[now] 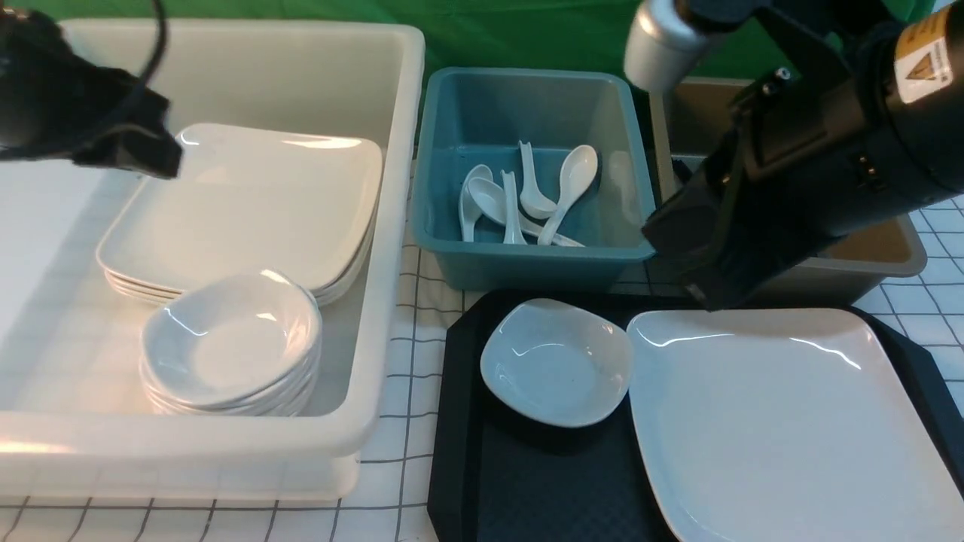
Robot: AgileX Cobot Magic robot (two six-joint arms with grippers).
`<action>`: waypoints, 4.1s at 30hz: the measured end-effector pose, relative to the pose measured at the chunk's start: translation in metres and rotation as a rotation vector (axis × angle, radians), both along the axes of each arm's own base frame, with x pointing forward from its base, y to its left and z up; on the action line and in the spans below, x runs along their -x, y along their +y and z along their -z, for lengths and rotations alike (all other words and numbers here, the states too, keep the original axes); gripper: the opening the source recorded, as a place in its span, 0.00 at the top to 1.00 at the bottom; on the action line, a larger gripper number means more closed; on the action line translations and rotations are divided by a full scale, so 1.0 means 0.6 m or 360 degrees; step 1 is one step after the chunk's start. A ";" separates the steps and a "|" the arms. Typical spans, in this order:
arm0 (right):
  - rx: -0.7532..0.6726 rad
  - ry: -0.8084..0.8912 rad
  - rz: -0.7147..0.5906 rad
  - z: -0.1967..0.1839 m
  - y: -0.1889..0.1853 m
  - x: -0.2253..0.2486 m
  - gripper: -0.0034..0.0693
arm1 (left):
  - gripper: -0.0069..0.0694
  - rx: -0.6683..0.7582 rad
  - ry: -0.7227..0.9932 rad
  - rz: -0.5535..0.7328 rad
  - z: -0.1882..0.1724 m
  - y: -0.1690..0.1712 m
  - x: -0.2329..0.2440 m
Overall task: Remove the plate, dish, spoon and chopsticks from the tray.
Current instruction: Use the left arm to grab a small plate from the dinner plate, then use the left arm to put the small plate into the large storage box on the left, then use the left arm to grab a plate from the dinner plate
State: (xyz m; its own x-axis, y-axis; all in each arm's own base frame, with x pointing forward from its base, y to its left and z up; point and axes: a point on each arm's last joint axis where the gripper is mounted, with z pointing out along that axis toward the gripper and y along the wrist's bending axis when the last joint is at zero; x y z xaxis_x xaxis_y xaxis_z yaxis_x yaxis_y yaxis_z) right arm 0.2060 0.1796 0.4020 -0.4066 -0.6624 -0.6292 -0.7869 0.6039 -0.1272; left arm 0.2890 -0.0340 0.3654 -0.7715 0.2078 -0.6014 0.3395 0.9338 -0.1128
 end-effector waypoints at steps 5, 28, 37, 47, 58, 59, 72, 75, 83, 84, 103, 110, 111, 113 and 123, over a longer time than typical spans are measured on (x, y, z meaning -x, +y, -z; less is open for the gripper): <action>0.0165 -0.0063 0.0130 -0.013 -0.036 0.011 0.94 | 0.91 -0.0024 0.0086 0.0483 0.019 -0.141 0.027; 0.0202 0.0238 0.0793 0.085 -0.207 0.045 0.95 | 0.19 -0.0608 -0.0088 0.1286 0.315 -0.450 0.015; 0.0104 0.0266 0.0708 0.084 -0.195 0.048 0.95 | 0.21 -0.0701 -0.0161 0.1236 0.349 -0.451 -0.006; -0.0119 0.0316 0.0453 0.076 -0.165 0.055 0.95 | 0.76 -0.0744 -0.0172 0.1261 0.345 -0.453 -0.007; -0.0318 0.0096 0.0451 -0.031 -0.163 0.061 0.95 | 0.89 -0.0543 -0.0163 0.1103 0.165 -0.430 0.022; -0.0341 0.0075 0.0443 -0.041 -0.162 0.062 0.95 | 0.89 -0.0513 -0.0218 0.1088 0.135 -0.424 0.026; -0.0652 0.0202 0.0144 -0.078 -0.109 0.042 0.95 | 0.89 -0.0602 -0.0482 0.0527 -0.093 -0.209 0.049; -0.0617 0.0292 0.0052 -0.055 -0.070 0.021 0.95 | 0.89 -0.0661 -0.0287 0.0336 -0.064 -0.147 0.027; -0.0470 0.0311 -0.0129 -0.041 0.033 -0.004 0.95 | 0.89 -0.0675 0.0030 0.0216 0.062 -0.097 0.015; -0.0473 0.0303 -0.0130 -0.045 0.042 -0.010 0.95 | 0.89 -0.0674 0.0045 0.0221 0.073 -0.097 0.016; -0.0435 0.0235 -0.0163 -0.095 0.056 -0.027 0.95 | 0.37 -0.0499 0.0060 0.0181 0.128 -0.107 0.023; -0.0296 0.0159 -0.0101 -0.089 0.045 -0.036 0.94 | 0.27 -0.0405 -0.0099 0.0142 0.051 -0.106 0.031; -0.0270 0.0136 -0.0088 -0.089 0.042 -0.038 0.94 | 0.29 -0.0371 -0.0116 0.0137 0.042 -0.107 0.034; -0.0214 0.0075 -0.0056 -0.092 0.033 -0.039 0.94 | 0.37 -0.0278 -0.0115 0.0134 0.034 -0.113 0.041; -0.0080 -0.0164 0.0373 -0.119 -0.089 -0.024 0.94 | 0.90 0.0085 0.0072 0.0583 0.046 -0.253 0.080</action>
